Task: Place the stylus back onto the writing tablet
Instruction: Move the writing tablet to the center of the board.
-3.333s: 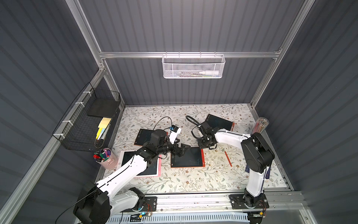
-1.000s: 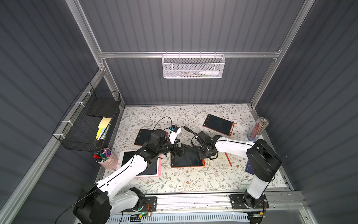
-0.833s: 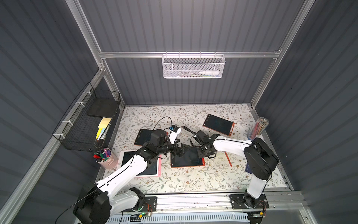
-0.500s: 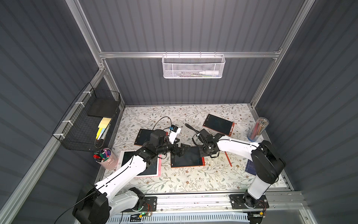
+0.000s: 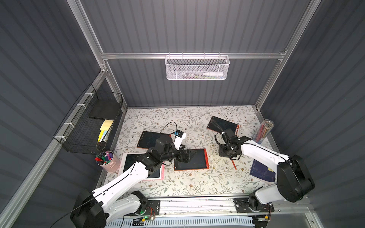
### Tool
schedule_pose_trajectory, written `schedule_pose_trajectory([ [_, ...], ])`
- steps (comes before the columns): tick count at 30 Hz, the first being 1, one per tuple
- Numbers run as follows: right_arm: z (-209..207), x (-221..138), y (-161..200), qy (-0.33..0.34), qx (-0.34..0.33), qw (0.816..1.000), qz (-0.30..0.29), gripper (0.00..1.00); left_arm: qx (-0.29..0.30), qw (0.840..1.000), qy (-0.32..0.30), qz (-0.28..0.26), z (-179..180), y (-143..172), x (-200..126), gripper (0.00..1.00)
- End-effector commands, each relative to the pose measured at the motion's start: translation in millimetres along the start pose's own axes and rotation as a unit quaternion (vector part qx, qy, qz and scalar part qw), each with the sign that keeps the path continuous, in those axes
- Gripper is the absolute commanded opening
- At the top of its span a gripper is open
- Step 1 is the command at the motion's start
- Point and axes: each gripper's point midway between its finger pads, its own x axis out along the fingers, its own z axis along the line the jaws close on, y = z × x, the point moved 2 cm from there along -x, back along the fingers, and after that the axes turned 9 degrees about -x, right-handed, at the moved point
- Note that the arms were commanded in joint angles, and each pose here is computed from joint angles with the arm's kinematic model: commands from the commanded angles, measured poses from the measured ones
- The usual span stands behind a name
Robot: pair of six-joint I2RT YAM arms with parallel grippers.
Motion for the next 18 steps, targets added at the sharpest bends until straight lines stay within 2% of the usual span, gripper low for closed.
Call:
schedule_pose_trajectory([
  [1, -26.3, -1.6, -20.5, 0.015, 0.054, 0.998, -0.015, 0.33, -0.046, 0.999, -0.006, 0.005, -15.3, 13.7, 6.4, 0.99],
  [4, -54.3, 1.6, -48.9, 0.031, 0.111, 0.992, -0.040, 0.33, -0.062, 0.998, -0.002, 0.020, -30.2, 29.1, 18.2, 0.99],
  [9, -88.5, 16.9, -88.4, 0.053, 0.152, 0.986, -0.041, 0.30, -0.059, 0.997, -0.023, 0.048, -50.2, 54.4, 41.1, 0.99],
  [11, -101.2, 23.8, -100.5, 0.064, 0.162, 0.984, -0.042, 0.29, -0.050, 0.998, -0.034, 0.036, -52.9, 46.6, 46.7, 0.99],
  [16, -135.1, 41.6, -128.0, 0.078, 0.192, 0.977, -0.041, 0.28, -0.014, 1.000, 0.003, -0.009, -78.9, 13.2, 50.7, 0.99],
  [18, -144.2, 47.8, -135.0, 0.084, 0.197, 0.976, -0.034, 0.27, -0.013, 1.000, 0.004, -0.006, -80.0, 12.9, 53.8, 0.99],
])
